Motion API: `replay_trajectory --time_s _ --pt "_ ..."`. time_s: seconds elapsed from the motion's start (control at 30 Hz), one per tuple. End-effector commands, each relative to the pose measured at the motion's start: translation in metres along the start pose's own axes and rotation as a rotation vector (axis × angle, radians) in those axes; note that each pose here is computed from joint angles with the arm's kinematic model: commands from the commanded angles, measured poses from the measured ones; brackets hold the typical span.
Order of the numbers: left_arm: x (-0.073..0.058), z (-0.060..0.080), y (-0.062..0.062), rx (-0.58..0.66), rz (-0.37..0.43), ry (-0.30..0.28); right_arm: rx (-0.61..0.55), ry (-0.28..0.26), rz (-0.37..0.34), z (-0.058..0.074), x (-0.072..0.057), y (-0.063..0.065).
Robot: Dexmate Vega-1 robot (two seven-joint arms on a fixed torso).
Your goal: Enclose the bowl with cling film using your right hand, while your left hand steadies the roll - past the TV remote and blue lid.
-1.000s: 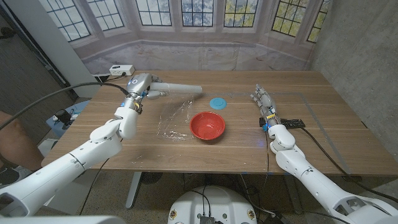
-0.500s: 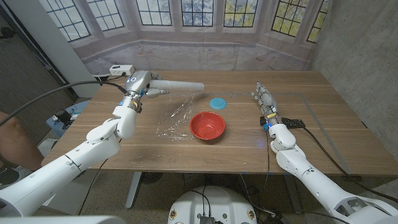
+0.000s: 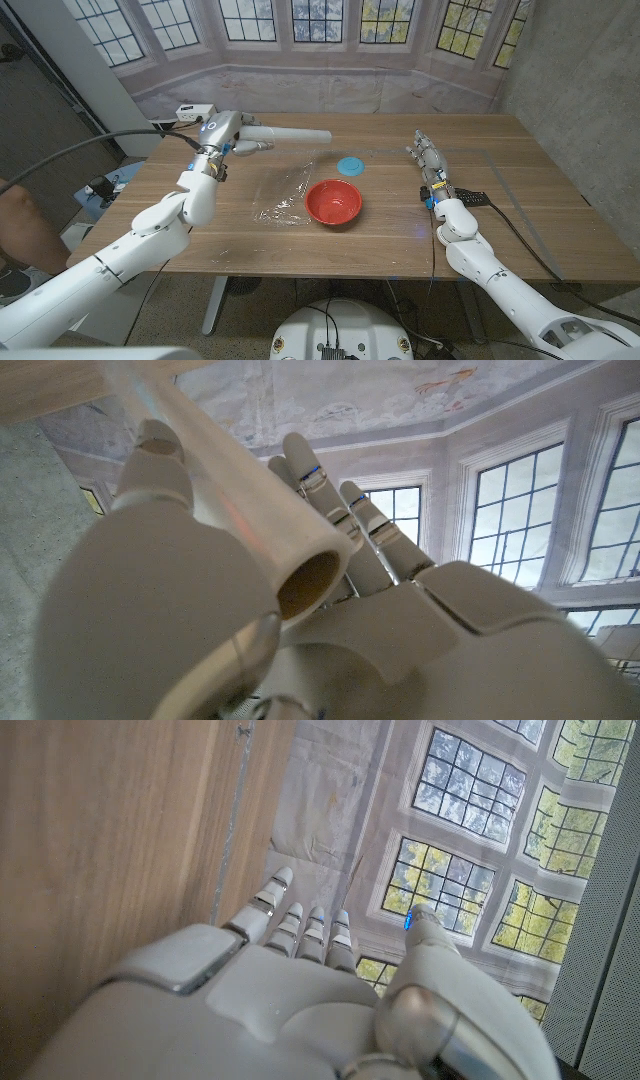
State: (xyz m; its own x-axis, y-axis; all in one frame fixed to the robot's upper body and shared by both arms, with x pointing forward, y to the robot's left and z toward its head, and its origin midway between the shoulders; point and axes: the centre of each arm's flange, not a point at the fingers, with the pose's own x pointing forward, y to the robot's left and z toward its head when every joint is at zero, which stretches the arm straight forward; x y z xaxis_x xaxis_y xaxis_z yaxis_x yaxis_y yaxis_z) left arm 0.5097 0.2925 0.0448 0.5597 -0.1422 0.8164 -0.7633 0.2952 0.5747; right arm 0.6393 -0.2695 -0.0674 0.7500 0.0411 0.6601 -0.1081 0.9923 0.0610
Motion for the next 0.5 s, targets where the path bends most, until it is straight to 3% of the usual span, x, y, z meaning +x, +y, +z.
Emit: replay_trajectory --time_s 0.03,0.5 --pt "-0.012 0.008 0.017 -0.016 0.028 -0.012 -0.014 -0.022 0.0 0.007 0.0 -0.003" --pt "-0.029 0.015 0.033 -0.049 0.05 -0.021 -0.028 -0.032 0.019 0.012 0.004 0.001"
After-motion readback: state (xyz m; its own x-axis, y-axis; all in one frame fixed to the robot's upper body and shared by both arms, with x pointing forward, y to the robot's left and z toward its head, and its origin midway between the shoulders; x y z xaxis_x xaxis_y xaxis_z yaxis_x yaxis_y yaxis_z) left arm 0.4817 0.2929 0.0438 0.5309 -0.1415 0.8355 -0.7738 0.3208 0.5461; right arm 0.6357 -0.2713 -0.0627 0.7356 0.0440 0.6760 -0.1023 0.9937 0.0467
